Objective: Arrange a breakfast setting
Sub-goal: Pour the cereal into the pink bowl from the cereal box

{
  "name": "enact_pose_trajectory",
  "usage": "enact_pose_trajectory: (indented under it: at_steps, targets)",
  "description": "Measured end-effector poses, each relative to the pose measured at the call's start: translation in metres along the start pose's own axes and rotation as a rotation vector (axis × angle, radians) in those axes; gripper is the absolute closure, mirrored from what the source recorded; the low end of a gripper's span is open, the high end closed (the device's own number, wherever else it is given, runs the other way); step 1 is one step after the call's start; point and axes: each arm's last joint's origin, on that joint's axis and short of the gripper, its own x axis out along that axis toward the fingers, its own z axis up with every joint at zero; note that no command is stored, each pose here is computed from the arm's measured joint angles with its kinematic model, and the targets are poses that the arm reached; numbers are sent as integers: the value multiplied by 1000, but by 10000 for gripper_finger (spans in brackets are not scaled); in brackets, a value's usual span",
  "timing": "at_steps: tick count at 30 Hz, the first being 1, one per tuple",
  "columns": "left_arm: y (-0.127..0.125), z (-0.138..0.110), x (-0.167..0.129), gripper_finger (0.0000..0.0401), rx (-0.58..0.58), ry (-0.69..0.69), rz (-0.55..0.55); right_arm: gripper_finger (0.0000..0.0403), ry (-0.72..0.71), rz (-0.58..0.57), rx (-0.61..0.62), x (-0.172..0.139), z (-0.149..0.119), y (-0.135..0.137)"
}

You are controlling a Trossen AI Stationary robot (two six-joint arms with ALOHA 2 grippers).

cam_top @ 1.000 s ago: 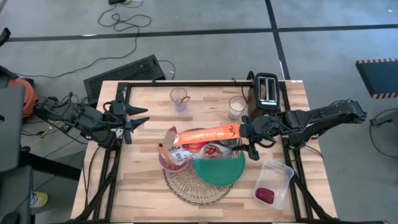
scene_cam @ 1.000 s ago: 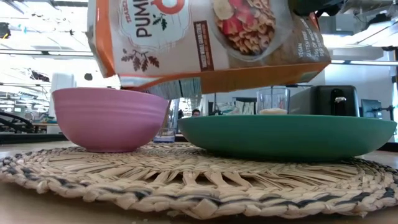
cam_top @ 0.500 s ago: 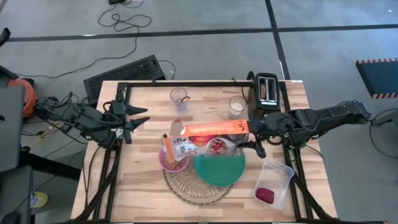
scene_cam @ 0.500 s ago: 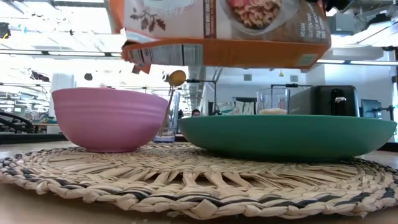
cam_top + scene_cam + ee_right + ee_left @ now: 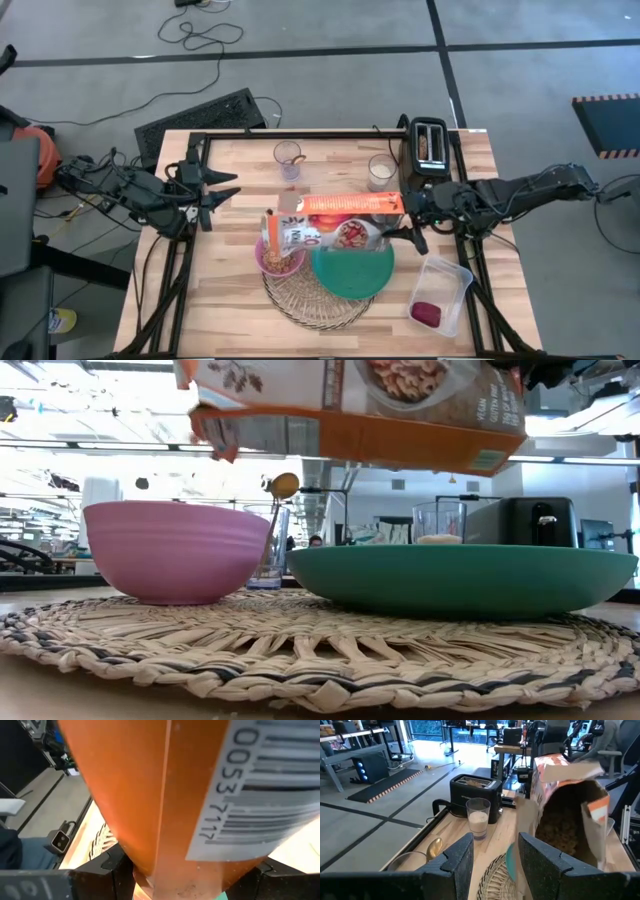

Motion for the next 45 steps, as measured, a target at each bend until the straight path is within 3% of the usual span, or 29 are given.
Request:
enact_pose_trajectory:
  at_steps: [23, 45]
  targets:
    - [0, 0, 0, 260, -3, 0, -1, 156, -82, 26, -17, -2, 7, 2]
    - [-5, 7, 3, 260, -14, -58, -10, 157, -536, 77, -85, -30, 48, 6]
